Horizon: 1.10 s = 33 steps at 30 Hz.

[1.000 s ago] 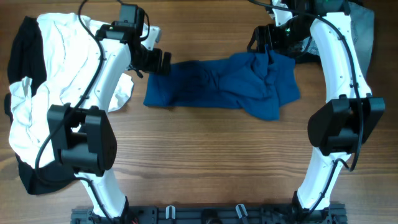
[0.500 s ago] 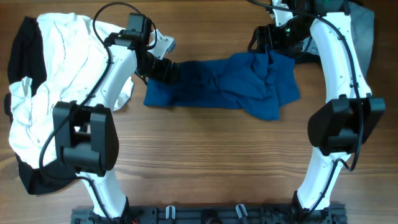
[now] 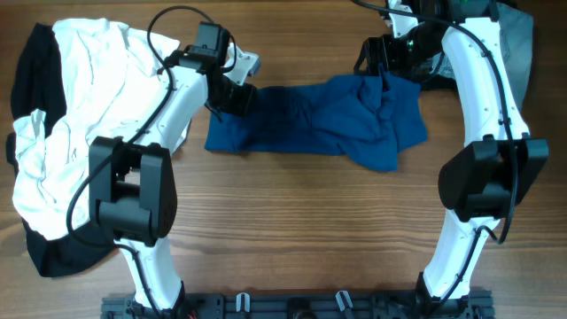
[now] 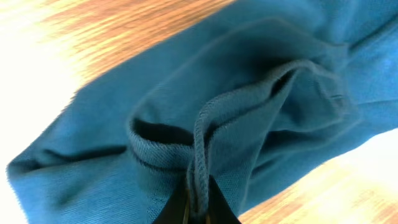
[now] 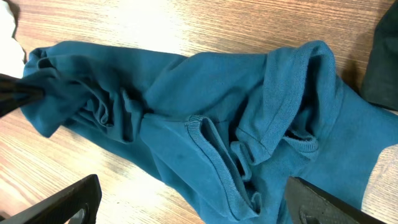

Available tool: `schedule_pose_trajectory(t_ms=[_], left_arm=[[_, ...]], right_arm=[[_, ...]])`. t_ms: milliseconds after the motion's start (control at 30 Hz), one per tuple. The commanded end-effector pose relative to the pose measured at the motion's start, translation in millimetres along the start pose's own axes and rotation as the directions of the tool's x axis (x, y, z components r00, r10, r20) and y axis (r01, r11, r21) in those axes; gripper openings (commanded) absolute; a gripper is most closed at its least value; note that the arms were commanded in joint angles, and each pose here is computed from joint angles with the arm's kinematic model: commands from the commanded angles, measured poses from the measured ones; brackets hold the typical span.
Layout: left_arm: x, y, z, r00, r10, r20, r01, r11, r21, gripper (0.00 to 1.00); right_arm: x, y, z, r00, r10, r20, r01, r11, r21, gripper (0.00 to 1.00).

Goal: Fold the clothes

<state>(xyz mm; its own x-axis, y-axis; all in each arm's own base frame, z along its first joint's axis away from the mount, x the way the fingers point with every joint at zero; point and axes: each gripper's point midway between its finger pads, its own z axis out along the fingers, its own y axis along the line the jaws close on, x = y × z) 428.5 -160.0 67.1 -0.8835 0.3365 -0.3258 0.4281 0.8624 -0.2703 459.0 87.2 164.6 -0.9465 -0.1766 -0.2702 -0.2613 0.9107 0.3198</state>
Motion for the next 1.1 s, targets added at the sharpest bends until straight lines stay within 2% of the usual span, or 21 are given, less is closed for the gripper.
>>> schedule_pose_trajectory(t_ms=[0,200,233,300,367,400,567,667,767,867,1067], left_arm=[[3,-44,15,0.999,0.032,-0.023,-0.029,0.994,0.11,0.04],[12,-109,34,0.987,0.15,-0.055,-0.141,0.979,0.146,0.05],[14,-115,37,0.984,0.167,-0.062,-0.157,0.977,0.143,0.12],[19,-126,44,0.977,0.197,-0.077,-0.185,0.973,0.138,0.49],[22,-134,49,0.974,0.213,-0.082,-0.2,0.969,0.146,0.92],[22,-136,50,0.972,0.219,-0.082,-0.205,0.967,0.148,1.0],[9,-135,45,0.984,0.173,-0.041,-0.166,0.977,0.135,1.0],[-14,-121,12,0.996,0.091,0.027,-0.093,0.991,0.093,1.0],[-34,-95,-32,0.993,-0.017,0.119,0.013,0.999,0.032,1.0],[-33,-60,-50,0.983,-0.123,0.139,0.126,0.992,-0.017,1.0],[-21,-13,-59,0.969,-0.218,0.118,0.228,0.97,-0.082,1.0]], right_arm=[[4,-1,4,1.0,0.007,-0.016,-0.007,1.0,0.009,0.95],[4,-1,4,1.0,0.008,-0.017,-0.008,1.0,0.009,0.95],[4,-1,4,1.0,0.008,-0.017,-0.008,1.0,0.009,0.95],[4,-1,4,1.0,0.008,-0.017,-0.008,1.0,0.009,0.95],[4,-1,4,1.0,0.015,-0.017,-0.015,1.0,0.009,0.95],[4,-1,4,1.0,0.026,-0.016,-0.025,1.0,0.01,0.95],[10,-18,-3,0.99,0.137,-0.024,-0.137,0.99,0.016,0.95],[26,-34,-10,0.972,0.223,-0.067,-0.222,0.975,0.032,0.95],[40,-61,-16,0.946,0.312,-0.084,-0.298,0.943,0.148,0.95],[57,-80,-5,0.929,0.351,-0.117,-0.317,0.918,0.238,0.98],[79,-97,41,0.925,0.345,-0.159,-0.302,0.923,0.24,1.0]])
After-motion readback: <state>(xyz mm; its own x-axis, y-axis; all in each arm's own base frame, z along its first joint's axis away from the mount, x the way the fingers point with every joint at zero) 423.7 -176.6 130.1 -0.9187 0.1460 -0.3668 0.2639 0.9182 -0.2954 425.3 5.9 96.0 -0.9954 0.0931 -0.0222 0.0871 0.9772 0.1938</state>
